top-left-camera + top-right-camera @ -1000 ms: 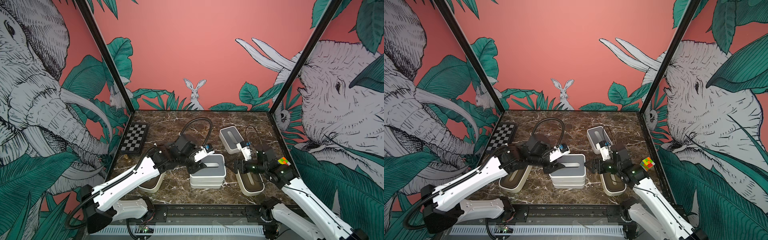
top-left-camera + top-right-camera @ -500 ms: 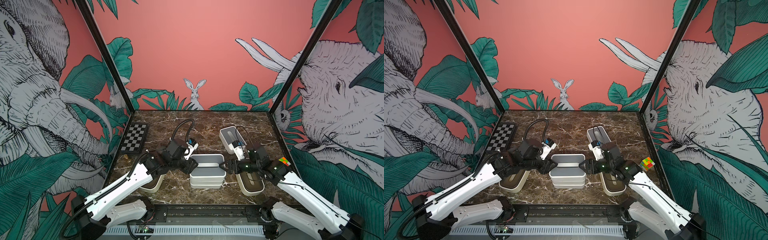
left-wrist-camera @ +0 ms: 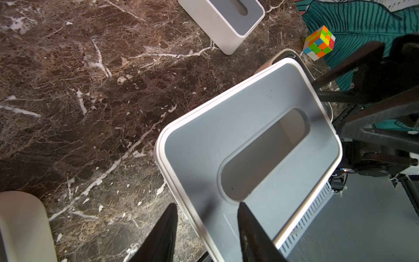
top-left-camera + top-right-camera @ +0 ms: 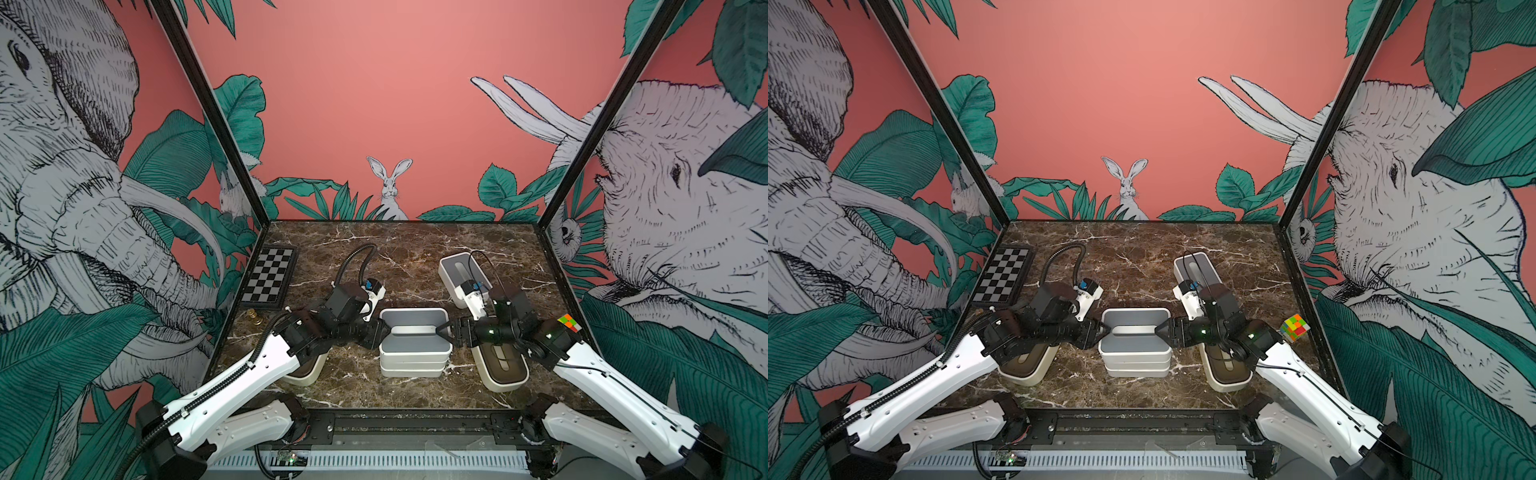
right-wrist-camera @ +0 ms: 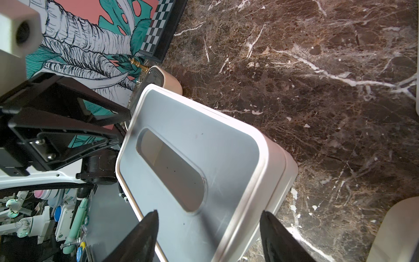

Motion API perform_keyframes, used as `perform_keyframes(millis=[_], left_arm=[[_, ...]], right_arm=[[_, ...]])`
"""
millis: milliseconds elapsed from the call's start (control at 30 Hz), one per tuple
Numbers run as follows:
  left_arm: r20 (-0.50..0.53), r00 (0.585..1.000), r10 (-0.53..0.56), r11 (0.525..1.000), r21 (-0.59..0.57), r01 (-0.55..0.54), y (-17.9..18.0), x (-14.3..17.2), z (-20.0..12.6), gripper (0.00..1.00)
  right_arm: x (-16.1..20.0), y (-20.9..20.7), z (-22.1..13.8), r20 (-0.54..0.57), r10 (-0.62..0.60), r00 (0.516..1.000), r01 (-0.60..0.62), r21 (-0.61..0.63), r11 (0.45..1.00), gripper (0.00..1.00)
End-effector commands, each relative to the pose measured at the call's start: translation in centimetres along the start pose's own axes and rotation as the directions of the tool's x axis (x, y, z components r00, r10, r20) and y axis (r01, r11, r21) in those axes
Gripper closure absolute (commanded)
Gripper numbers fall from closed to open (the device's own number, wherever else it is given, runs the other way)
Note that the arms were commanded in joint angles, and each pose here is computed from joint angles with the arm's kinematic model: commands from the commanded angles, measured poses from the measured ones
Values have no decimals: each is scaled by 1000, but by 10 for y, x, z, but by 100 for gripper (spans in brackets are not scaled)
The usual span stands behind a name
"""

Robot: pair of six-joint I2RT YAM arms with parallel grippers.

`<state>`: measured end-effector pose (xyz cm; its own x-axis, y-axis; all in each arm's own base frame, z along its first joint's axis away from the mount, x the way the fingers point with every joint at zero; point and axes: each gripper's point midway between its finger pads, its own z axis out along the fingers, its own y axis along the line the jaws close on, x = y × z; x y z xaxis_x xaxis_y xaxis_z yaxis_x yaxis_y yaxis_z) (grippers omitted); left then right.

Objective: Stack the tissue boxes
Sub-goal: Place the tissue box at the tissue box.

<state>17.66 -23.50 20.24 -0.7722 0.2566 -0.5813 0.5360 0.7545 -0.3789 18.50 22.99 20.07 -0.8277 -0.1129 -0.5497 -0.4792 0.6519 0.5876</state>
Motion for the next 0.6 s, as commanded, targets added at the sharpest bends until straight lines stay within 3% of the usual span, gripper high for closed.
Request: perform_keyframes(millis=[0,567], left_arm=[[17,999,-39,999,15,39,1,1,5,55],[29,999,-18,999,31,17,-3,-7,10,55]], right_arm=[[-13,11,-4,40,-25,999,26,-20,999,30],[-15,12,-1,39,-28,999,29,-25,999,31]])
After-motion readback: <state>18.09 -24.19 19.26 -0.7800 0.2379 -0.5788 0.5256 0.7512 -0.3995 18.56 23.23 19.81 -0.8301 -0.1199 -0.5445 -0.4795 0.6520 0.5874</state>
